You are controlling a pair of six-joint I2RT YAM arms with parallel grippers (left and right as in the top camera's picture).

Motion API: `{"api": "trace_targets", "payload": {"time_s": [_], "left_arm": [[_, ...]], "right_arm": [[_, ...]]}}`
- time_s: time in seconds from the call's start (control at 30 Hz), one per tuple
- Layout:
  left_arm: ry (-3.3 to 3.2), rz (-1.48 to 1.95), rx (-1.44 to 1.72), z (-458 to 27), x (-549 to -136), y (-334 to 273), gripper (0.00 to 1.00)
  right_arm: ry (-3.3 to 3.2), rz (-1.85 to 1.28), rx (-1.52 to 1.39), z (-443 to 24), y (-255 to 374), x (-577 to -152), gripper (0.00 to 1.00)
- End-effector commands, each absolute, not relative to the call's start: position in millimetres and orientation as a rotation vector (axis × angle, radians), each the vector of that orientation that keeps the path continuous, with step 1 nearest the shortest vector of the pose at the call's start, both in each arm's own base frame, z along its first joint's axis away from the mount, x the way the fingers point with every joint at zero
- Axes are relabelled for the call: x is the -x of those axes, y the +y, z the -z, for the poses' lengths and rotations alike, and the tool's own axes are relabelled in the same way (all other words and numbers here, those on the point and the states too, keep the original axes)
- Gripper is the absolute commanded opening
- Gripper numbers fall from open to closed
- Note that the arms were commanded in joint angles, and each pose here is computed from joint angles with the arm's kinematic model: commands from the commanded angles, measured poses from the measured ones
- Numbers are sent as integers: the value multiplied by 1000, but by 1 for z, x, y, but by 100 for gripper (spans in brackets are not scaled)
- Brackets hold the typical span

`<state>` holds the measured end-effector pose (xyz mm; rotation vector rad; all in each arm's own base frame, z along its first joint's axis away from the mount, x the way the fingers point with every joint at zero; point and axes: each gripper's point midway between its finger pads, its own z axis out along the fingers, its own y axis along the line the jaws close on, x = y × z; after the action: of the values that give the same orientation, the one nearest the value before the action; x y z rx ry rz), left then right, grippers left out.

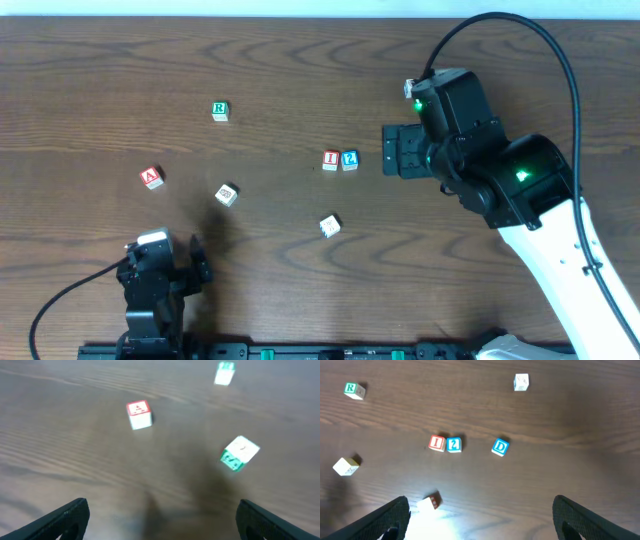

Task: Spell out Ai2
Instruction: 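Retract the right arm to rest and reach left gripper toward 'A' block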

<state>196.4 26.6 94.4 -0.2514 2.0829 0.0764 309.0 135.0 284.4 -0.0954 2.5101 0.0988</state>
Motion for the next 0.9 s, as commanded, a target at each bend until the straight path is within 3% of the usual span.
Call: {"api": "trace_targets", "payload": {"time_s": [0.0,0.23,0.37,0.57,0.87], "left_arm": [[2069,77,334,-95,-198,14,95],[1947,11,422,-117,-207,32,95],[1922,-51,651,-108,-196,55,95],[2009,-96,662,-96,-198,57,95],[2086,-162,640,-113,-222,60,95]], "right_arm": [[2506,-82,139,-286,134,-307,91],[2506,-68,170,-286,133,-307,95],[2480,-44,153,-290,130,-312,99],[2453,2,79,-297,109,-316,99],[2328,-26,36,-348,63,-257,99]]}}
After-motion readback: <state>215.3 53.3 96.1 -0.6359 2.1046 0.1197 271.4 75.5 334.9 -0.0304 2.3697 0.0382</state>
